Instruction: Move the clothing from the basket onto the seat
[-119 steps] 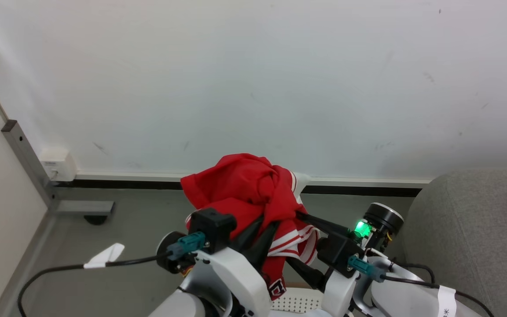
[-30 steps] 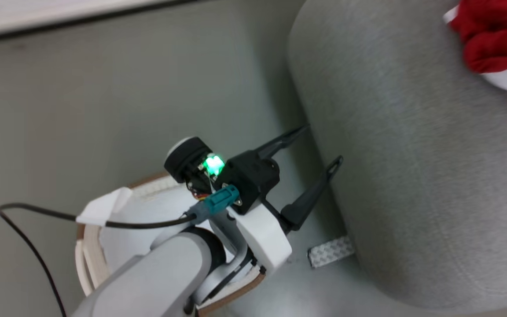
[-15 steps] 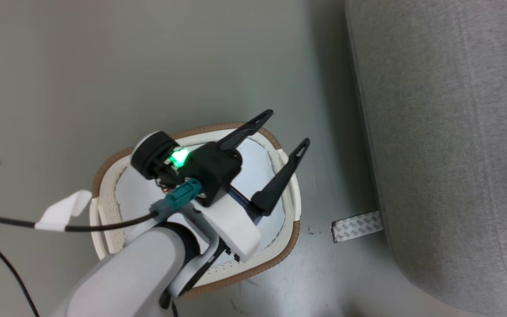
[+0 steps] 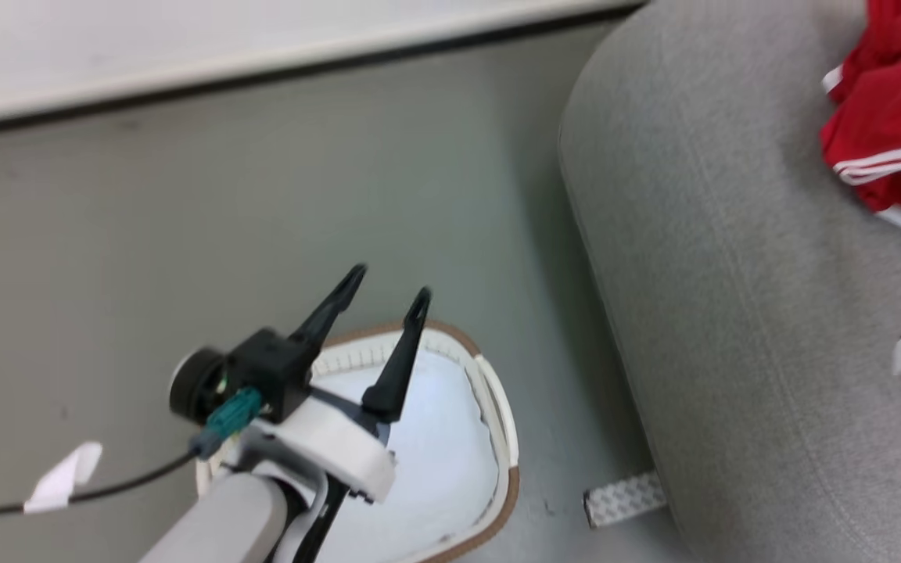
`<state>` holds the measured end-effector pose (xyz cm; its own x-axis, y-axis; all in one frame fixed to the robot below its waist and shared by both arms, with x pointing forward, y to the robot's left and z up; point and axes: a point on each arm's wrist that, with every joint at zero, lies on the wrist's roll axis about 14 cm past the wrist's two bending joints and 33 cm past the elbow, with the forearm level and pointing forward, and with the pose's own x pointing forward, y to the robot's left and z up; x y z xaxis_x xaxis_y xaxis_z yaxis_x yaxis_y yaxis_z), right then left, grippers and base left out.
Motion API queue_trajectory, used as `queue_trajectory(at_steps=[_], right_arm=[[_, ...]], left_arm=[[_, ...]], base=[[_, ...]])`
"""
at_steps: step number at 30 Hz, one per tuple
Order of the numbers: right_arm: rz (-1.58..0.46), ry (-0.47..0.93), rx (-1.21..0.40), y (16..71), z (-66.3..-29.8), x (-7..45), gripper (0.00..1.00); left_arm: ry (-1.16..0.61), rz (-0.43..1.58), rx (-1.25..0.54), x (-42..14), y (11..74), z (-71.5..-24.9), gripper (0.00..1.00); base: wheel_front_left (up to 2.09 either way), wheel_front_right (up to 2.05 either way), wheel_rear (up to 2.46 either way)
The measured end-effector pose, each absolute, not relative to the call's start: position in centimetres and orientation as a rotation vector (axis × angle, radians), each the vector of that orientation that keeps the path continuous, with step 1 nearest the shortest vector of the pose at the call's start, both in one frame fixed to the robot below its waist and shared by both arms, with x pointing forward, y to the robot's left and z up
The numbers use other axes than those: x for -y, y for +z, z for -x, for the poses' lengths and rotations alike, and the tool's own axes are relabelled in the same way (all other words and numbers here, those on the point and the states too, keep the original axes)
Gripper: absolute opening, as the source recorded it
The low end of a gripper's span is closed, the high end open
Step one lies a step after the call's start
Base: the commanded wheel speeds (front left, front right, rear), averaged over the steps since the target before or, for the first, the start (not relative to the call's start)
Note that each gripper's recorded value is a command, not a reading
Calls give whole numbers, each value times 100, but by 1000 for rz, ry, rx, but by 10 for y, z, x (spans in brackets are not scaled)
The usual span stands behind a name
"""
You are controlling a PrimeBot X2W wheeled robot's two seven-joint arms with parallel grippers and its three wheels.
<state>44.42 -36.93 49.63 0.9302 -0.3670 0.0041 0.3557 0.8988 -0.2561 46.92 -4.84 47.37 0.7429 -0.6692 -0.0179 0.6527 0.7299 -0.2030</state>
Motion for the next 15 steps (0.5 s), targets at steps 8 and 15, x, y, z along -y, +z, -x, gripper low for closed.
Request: queue_trajectory(at_steps=[8, 15], right_arm=[[166, -229, 70, 520, -401, 300, 100], [52, -83, 85, 514, -377, 237, 100]], left_arm=[[-524, 169, -44, -4, 486, -437, 100], [-341, 137, -46, -62, 486, -406, 100]], base=[[0, 0, 0], [0, 0, 0]])
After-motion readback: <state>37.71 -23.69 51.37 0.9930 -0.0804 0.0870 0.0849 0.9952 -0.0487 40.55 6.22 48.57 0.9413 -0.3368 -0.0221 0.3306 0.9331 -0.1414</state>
